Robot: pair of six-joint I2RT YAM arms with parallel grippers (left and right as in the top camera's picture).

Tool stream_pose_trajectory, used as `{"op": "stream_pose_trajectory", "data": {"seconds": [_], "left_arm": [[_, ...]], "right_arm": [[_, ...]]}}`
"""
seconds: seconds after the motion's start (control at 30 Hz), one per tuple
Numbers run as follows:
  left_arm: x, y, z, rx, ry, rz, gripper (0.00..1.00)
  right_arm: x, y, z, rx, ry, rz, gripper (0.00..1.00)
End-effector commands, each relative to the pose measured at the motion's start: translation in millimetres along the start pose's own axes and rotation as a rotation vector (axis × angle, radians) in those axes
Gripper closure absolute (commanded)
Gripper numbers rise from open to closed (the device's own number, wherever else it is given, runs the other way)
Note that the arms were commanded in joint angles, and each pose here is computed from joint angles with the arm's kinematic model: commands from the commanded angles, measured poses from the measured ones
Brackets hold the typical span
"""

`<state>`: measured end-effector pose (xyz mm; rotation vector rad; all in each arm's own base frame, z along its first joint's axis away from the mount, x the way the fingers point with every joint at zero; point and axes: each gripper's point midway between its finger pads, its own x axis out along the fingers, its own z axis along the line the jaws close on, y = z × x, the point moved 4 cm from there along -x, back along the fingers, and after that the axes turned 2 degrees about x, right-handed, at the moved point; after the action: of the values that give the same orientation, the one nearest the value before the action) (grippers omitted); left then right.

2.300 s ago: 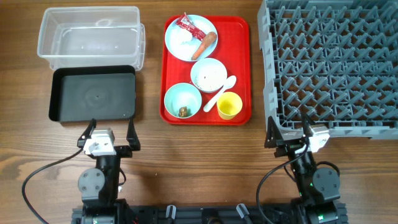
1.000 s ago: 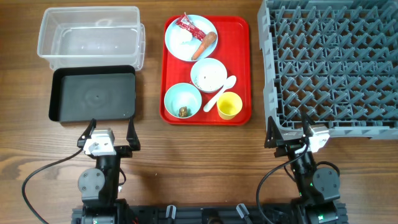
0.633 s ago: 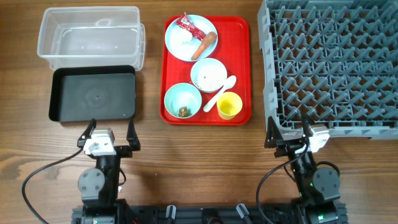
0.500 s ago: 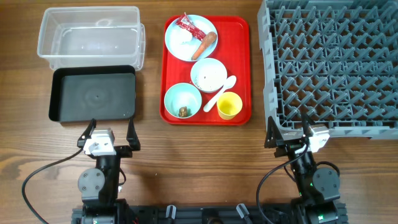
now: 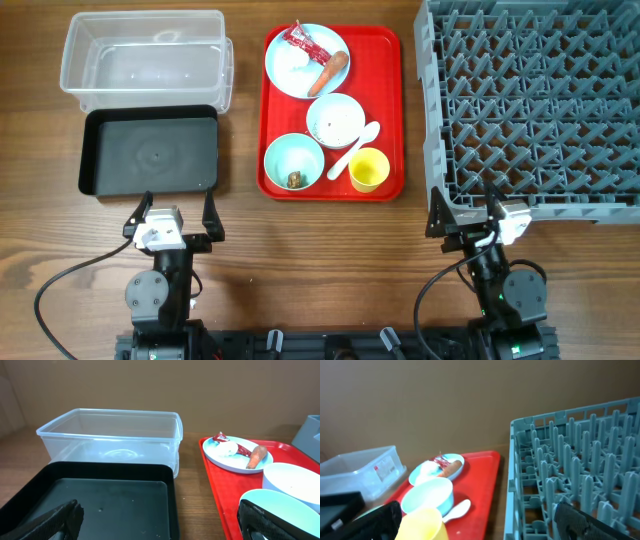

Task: Sort waste into correct bins and load items into the dishwasher rack

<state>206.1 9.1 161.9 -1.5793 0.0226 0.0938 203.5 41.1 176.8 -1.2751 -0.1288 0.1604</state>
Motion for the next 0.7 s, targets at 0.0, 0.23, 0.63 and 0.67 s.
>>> {"op": "stream_pose_trajectory", "data": {"seconds": [0.0,0.23,0.63,0.67], "left_arm": [[0,2,0,-0.007,0.004,-0.001,0.00],[-1,-9,-18,-0.007,0.136,-0.052,0.00],[-9,-76,-28,-0.094,0.221,-0.150,0.00],[-7,-82,-28,-0.095,0.220,-0.138,0.00]], "right_arm": [[-1,-7,3,0.149,-0.022,-0.032,0.00],[-5,-30,28,0.102,-0.193,-0.125,0.00],[-6,-102,58,-0.142,-0.252,-0.200,0.00],[-1,-107,60,-0.137,-0.254,-0.185,0.00]]}}
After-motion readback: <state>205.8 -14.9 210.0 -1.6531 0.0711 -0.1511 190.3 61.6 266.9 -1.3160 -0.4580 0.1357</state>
